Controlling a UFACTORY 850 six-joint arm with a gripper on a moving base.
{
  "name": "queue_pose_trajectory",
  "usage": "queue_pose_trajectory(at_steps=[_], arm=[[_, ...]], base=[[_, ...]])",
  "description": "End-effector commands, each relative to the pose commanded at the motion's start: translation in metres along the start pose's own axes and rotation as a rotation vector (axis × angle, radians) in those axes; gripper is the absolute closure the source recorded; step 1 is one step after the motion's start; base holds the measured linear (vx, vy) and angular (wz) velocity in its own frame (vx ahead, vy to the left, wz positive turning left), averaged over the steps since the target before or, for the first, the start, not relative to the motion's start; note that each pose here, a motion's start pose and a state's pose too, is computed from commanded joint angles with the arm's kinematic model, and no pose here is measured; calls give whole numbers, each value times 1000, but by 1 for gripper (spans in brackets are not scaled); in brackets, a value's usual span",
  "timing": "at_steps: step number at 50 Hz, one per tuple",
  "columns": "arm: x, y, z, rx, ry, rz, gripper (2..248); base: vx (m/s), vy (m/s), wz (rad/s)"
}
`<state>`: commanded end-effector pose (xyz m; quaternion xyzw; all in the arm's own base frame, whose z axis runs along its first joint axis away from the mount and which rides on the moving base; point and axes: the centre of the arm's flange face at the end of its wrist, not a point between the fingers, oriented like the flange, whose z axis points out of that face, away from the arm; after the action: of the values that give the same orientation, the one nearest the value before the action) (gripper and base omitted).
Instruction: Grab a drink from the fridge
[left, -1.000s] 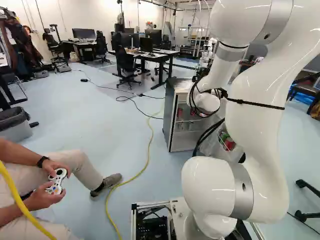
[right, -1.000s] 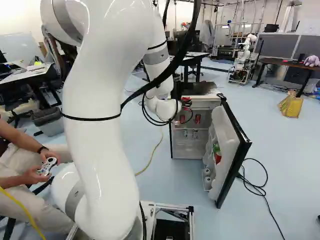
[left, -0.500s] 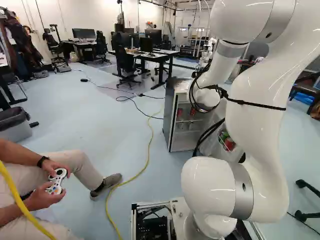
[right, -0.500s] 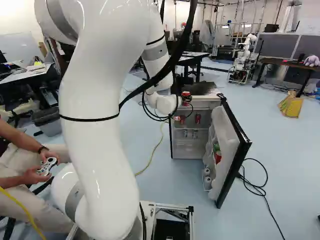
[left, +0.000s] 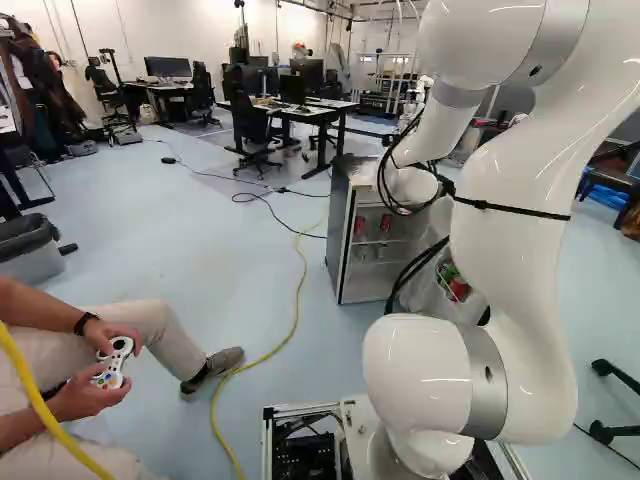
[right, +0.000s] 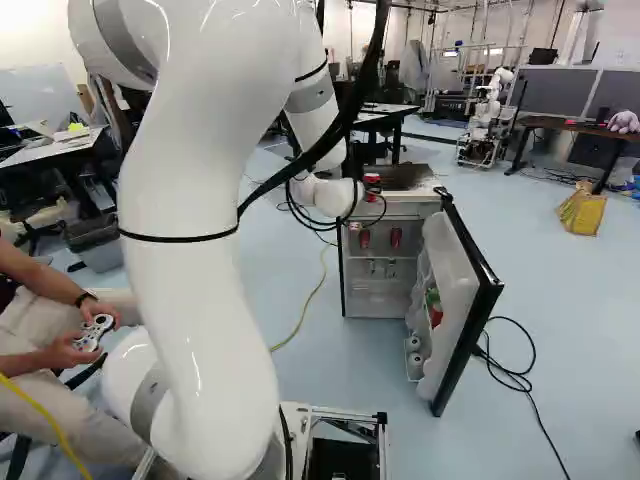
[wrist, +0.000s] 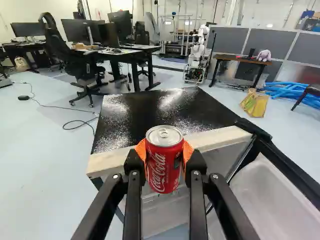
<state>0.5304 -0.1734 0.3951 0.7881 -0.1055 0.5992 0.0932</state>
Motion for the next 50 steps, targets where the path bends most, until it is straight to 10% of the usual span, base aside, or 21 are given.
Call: queue_pose_trajectory(at_steps=[50], arm=[[21,-3,65,6,22,-4,160]], base=[[0,0,0]])
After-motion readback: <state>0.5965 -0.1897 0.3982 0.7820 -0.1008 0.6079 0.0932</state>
